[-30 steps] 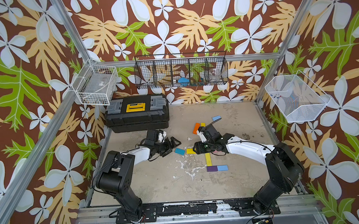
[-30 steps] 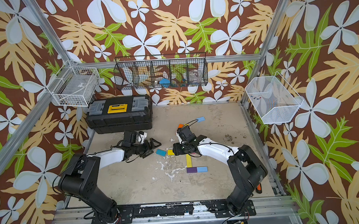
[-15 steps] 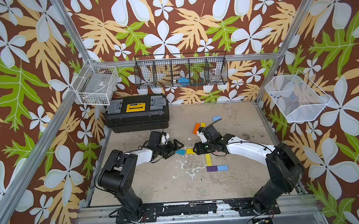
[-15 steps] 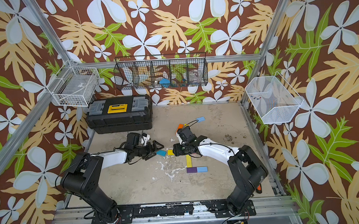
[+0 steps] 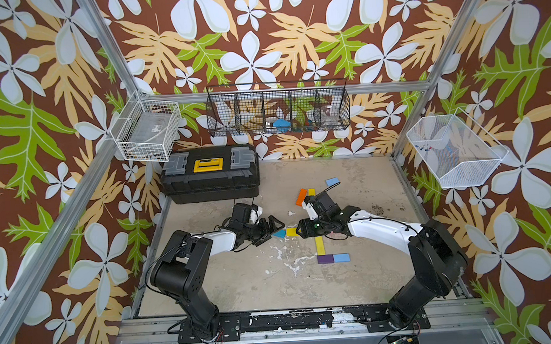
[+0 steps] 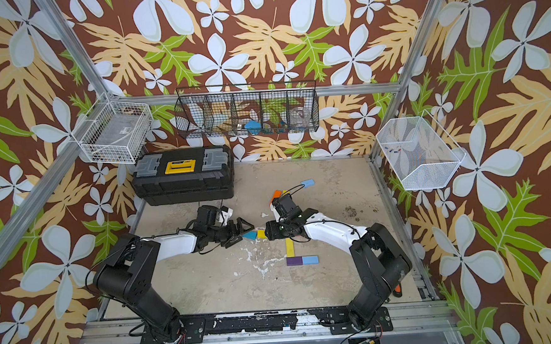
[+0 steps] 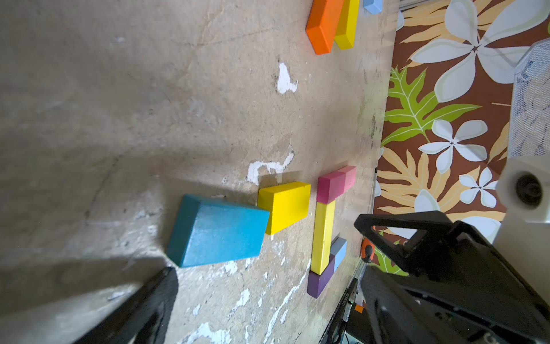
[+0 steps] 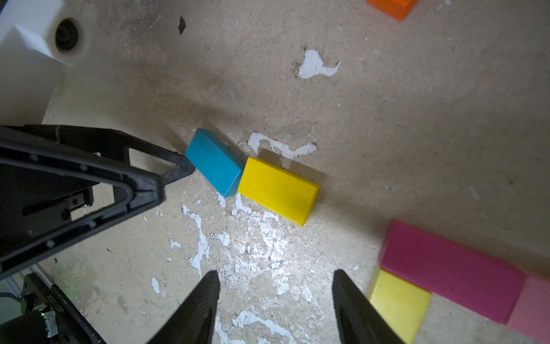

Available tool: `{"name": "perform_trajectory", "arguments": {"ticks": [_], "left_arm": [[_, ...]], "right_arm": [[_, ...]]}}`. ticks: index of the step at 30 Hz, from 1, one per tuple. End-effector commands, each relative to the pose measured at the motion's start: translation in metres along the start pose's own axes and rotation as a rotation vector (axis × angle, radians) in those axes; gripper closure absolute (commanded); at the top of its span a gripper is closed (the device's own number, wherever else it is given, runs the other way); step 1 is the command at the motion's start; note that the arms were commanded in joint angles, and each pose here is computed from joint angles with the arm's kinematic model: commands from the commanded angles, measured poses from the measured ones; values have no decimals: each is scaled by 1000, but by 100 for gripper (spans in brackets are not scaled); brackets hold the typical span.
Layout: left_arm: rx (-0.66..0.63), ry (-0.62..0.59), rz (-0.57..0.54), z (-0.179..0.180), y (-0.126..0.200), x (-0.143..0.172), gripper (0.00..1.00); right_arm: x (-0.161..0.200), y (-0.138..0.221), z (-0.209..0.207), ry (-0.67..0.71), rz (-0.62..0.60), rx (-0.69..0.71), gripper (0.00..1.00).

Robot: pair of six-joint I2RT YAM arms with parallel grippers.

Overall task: Assemble the letter c with building blocks
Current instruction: Assemble the building block at the center of the board.

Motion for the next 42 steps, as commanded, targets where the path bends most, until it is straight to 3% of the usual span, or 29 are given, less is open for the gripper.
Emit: {"name": "perform_trajectory", "arguments": {"ticks": [1,10,23,42], "left_arm": [[22,-22,-22,-5,1,-2,0],[11,-31,-48,-8,5,2,0],[-60,-63,-95,-9,9,-25,0],[11,-19,-56,-3,-5,-16,0]], "right_arm": [[-3,1,3,2,-13,-19,38],[-1,-2,5,2,-1,-32,38],[14,-4,20,29,18,-56,38],[24,-15,32,48,41,-56,38]]}}
Point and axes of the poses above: each gripper's point midway between its finger pads, its own y axis back along the fingers, its own z axis along the line the jaws close on, x = y × z, the point moved 9 cm from there along y, back along the fingers, and after that the axes turned 13 degrees about -y, right-handed, at the moved point
